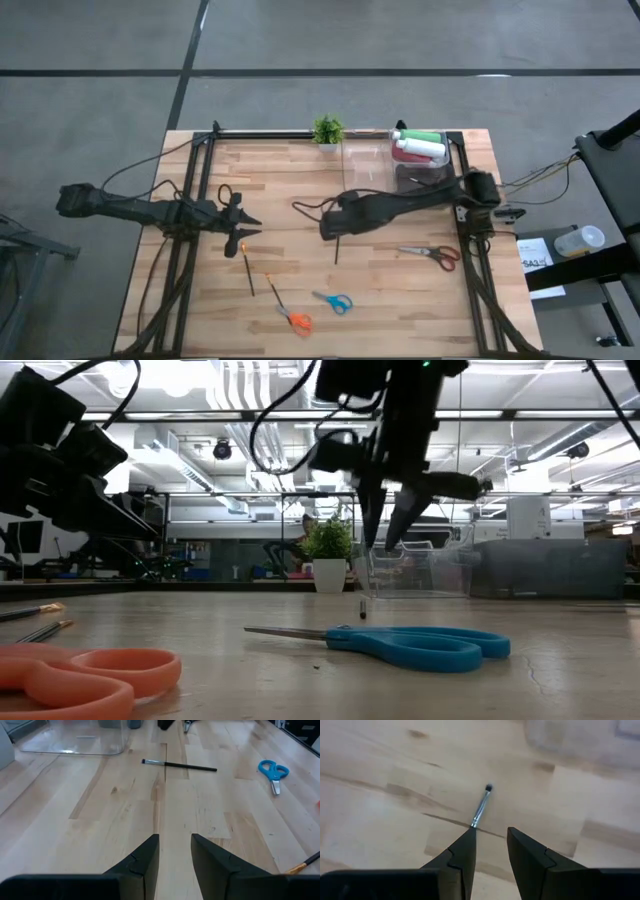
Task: Pick & Place Paint Supplies
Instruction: Put the silver paintbrush into the black bin
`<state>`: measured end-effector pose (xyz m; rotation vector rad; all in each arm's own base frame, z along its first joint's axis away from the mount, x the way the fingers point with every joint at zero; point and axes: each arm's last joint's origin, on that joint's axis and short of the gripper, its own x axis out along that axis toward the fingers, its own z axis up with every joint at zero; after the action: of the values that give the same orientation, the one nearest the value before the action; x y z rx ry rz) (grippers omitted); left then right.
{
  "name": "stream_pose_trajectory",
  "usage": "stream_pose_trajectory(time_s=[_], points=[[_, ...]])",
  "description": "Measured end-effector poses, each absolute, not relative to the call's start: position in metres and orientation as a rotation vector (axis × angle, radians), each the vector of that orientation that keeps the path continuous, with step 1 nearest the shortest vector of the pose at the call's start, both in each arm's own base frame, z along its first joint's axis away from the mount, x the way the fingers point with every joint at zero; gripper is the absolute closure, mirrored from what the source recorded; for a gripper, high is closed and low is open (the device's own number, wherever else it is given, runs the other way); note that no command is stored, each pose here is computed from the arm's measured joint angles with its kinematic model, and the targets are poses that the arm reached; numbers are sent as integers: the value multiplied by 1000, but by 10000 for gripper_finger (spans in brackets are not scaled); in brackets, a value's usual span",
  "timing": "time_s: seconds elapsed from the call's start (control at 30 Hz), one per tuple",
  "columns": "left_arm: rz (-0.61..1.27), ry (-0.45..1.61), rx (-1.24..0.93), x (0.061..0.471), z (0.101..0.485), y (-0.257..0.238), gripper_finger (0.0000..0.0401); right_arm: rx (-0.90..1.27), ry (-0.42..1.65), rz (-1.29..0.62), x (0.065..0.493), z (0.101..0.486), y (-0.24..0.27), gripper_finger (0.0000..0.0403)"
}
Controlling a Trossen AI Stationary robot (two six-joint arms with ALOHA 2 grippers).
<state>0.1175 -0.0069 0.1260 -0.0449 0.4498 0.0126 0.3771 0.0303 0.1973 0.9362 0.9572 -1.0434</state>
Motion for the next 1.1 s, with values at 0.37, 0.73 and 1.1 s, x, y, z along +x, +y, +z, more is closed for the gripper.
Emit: stream_pose_trajectory(time_s=[0.37,0.73,1.1], points=[[13,451,-45,117,126,-7,279,964,993,-1105,398,172,35,296],[13,451,-45,117,126,-7,279,936,953,-1126,403,162,33,296],[13,451,-45,117,126,-7,279,929,956,-1140,406,149,30,296]])
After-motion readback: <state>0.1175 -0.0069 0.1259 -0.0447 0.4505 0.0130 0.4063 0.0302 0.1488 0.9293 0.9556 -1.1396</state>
